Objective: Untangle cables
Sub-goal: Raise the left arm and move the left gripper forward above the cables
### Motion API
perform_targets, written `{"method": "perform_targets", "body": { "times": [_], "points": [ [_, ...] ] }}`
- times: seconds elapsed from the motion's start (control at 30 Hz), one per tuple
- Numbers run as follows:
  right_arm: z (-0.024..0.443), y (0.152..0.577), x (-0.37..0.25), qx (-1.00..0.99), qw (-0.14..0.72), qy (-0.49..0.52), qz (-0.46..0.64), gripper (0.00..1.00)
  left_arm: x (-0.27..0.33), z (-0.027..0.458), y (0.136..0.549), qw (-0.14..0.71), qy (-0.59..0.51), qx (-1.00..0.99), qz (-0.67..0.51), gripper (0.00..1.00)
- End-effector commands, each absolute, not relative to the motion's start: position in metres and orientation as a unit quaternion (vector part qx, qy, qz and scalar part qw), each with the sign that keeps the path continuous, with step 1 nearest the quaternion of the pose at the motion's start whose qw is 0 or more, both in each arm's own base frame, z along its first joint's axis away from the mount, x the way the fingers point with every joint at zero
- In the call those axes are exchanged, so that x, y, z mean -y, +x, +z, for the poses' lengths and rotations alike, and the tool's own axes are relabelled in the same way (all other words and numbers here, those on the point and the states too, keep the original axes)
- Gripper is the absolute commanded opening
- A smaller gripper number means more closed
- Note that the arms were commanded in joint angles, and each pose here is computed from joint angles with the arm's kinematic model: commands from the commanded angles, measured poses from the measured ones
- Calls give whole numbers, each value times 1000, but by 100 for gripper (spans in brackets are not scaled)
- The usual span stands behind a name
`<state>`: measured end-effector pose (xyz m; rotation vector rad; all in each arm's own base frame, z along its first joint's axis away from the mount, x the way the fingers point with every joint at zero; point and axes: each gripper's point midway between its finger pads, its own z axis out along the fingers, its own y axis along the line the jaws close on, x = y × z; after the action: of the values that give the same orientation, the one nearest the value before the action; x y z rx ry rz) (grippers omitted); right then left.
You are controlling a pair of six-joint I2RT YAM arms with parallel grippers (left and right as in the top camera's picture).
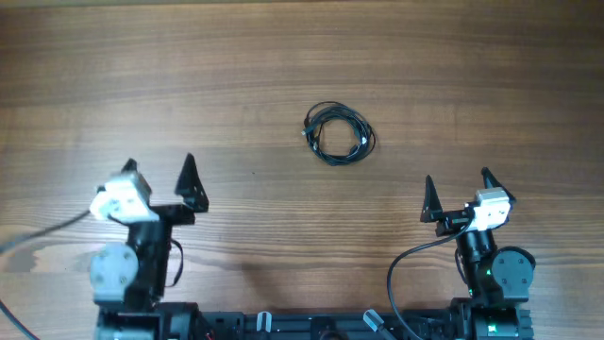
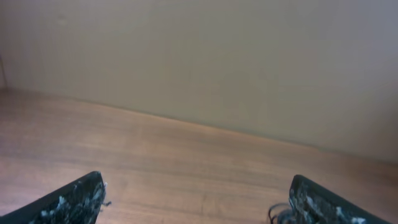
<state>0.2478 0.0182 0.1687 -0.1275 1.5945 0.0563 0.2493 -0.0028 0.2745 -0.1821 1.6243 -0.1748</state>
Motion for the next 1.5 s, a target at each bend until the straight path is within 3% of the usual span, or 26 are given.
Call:
{"method": "perform_targets", "body": {
  "times": [0.0,0.37,0.67,0.83,1.1,1.47],
  "points": [
    [168,248,-20,-716,695,-63,28,100,7,311,264,661,-57,-745,-68,96],
    [168,248,-20,-716,695,-63,28,100,11,408,310,614,12,-789,-17,100],
    [168,248,-20,-716,695,-63,28,100,12,446,361,600,34,-799,-1,100],
    [168,248,-20,-716,695,-63,28,100,22,430,399,574,54,-817,-18,100],
    [168,248,-20,-716,695,-63,28,100,39,355,444,485,80,-868,-65,100],
    [168,248,-20,-716,695,-63,28,100,44,320,451,439,104,-889,-73,100]
  ]
}}
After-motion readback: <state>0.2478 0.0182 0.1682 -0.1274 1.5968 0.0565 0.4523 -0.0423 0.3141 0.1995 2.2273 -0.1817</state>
